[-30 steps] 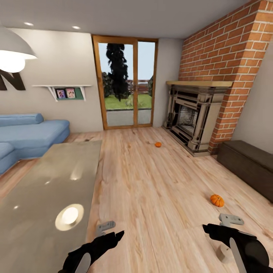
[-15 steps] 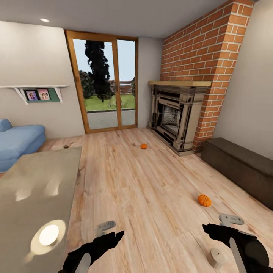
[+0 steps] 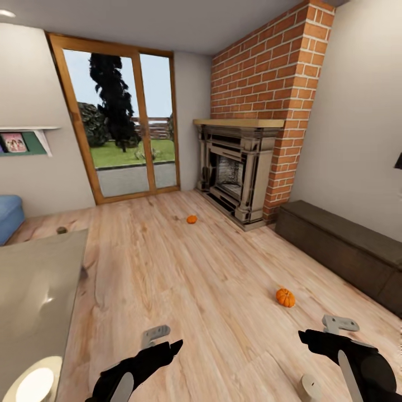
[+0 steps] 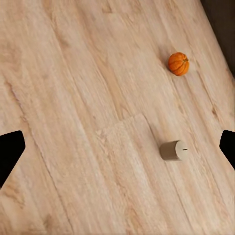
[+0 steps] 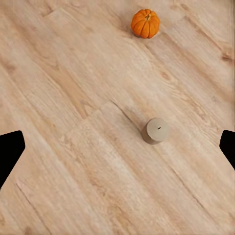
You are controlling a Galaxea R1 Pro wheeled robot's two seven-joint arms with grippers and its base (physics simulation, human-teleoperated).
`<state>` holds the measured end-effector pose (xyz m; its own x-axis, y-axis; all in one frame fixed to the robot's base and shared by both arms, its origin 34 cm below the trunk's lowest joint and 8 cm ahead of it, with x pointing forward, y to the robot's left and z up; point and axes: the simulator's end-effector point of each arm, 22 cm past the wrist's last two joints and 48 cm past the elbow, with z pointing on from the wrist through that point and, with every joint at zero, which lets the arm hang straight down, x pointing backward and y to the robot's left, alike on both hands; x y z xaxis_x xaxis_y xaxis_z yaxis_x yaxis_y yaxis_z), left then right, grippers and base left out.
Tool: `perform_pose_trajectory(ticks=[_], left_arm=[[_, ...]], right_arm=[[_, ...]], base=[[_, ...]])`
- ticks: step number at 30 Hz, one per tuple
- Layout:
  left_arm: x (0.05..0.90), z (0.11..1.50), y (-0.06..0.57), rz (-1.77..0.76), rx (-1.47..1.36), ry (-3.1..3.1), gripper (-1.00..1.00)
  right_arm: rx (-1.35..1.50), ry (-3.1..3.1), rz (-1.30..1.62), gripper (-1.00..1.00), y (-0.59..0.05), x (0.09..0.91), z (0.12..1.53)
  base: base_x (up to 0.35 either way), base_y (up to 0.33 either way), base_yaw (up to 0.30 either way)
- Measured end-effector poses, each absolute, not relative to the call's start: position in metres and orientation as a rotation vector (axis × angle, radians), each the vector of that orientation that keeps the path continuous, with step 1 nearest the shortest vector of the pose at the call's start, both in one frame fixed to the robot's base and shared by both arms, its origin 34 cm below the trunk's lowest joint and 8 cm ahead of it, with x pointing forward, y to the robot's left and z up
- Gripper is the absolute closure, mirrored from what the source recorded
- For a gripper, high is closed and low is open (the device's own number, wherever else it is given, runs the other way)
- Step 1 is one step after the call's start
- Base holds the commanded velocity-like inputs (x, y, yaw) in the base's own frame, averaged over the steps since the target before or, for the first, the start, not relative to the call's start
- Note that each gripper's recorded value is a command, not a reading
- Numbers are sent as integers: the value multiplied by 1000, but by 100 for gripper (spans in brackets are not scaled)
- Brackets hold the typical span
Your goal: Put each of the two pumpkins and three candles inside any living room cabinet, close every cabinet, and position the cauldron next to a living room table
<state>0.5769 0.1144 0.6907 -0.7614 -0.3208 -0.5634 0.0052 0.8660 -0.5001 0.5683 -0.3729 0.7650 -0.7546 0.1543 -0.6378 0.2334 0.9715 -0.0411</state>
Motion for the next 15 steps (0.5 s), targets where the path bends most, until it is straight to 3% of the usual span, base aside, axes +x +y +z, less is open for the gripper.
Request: perform_pose_trajectory(ticks=[6,15], left_arm=[[577,691,114,-636,-227,2365,-100],[577,691,115,-636,-228,2365,-100]], right_arm=[[271,2440,-154,-100,-373,568,765],[270,2439,-154,-100,-373,568,765]], base=[[328,92,-227],[325,98,-39]])
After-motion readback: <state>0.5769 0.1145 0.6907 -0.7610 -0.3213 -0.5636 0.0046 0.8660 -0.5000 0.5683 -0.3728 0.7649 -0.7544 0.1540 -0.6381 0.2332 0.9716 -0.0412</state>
